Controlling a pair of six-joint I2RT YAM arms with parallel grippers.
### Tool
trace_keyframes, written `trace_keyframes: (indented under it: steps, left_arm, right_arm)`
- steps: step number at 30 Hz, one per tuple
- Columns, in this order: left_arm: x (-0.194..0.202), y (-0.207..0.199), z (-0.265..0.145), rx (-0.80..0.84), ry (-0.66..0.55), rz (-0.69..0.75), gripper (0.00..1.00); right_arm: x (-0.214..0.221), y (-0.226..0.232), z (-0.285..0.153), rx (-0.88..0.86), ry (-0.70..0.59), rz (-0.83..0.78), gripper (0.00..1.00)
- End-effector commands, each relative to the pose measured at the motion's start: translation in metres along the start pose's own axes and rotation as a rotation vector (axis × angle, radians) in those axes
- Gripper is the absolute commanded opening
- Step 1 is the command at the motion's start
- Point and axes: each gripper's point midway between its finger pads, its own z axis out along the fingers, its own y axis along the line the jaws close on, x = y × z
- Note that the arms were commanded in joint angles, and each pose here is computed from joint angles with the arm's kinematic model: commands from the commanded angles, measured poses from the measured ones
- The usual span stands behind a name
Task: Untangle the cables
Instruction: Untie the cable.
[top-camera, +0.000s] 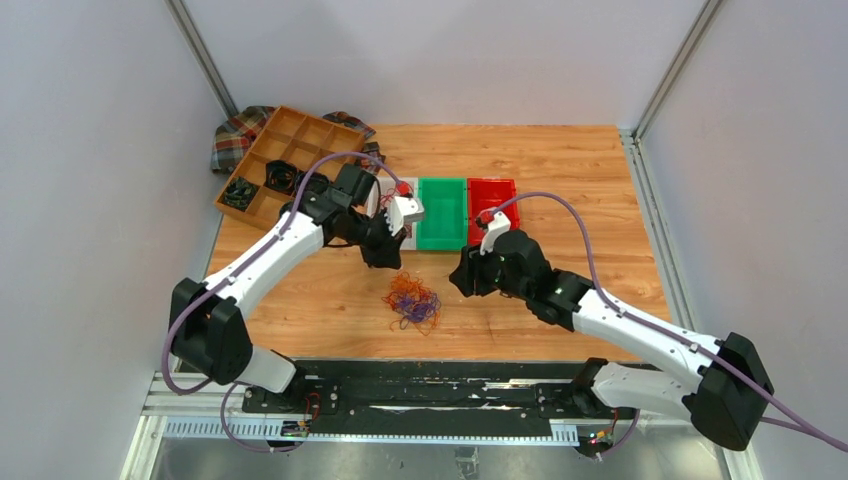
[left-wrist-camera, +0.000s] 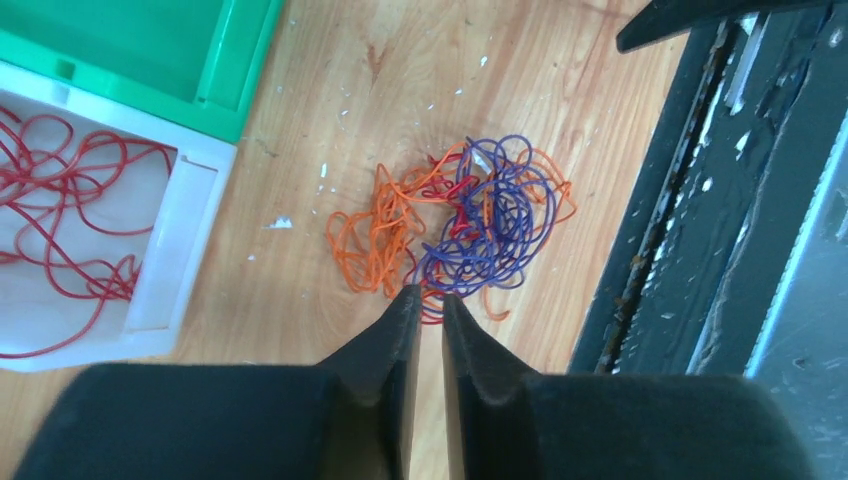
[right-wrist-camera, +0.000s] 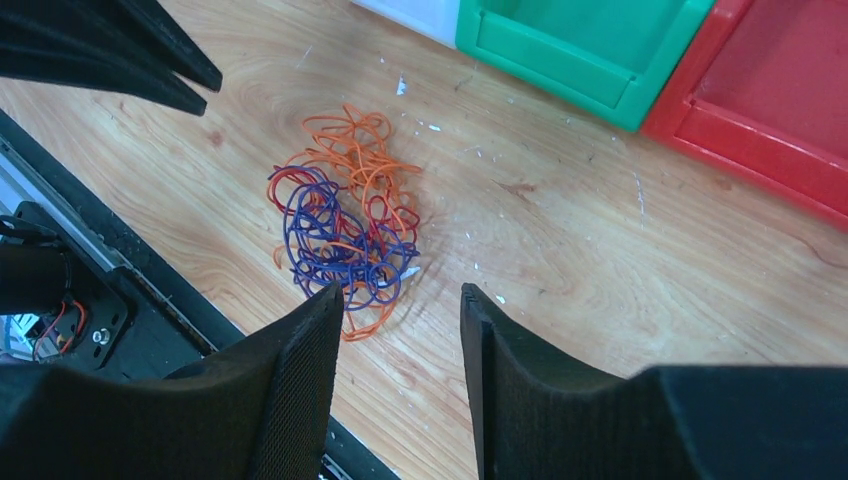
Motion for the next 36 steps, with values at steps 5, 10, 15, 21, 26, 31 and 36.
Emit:
trace_keyframes:
  steps: [5,10,15,21,26,31,36]
  left_arm:
    - [0.047,0.024,0.02,-0.055,0.168,0.046,0.5]
    - [0.051,0.046,0.038,-0.046,0.218,0.089,0.53]
    - [0.039,0.055,0.049,-0.028,0.185,0.127,0.49]
    - [0.049,0.055,0.061,0.008,0.201,0.122,0.3]
    - [0.064,0.05,0.063,0.025,0.229,0.14,0.32]
    - [0.06,0.056,0.063,-0.026,0.206,0.123,0.35]
    - [0.049,0.055,0.062,-0.026,0.174,0.099,0.51]
  right_arm:
    - [-0.013,0.01,-0.002,0.042,-0.066,-0.021,0.51]
    - [-0.004,0.004,-0.006,0.065,-0.075,-0.002,0.52]
    - [0.005,-0.002,-0.011,0.08,-0.067,0.004,0.51]
    - [0.01,-0.007,-0.017,0.093,-0.069,0.013,0.48]
    - [0.01,-0.008,-0.018,0.096,-0.07,0.013,0.48]
    - [0.009,-0.006,-0.019,0.088,-0.073,0.016,0.48]
    - [0.007,-0.004,-0.02,0.082,-0.076,0.016,0.47]
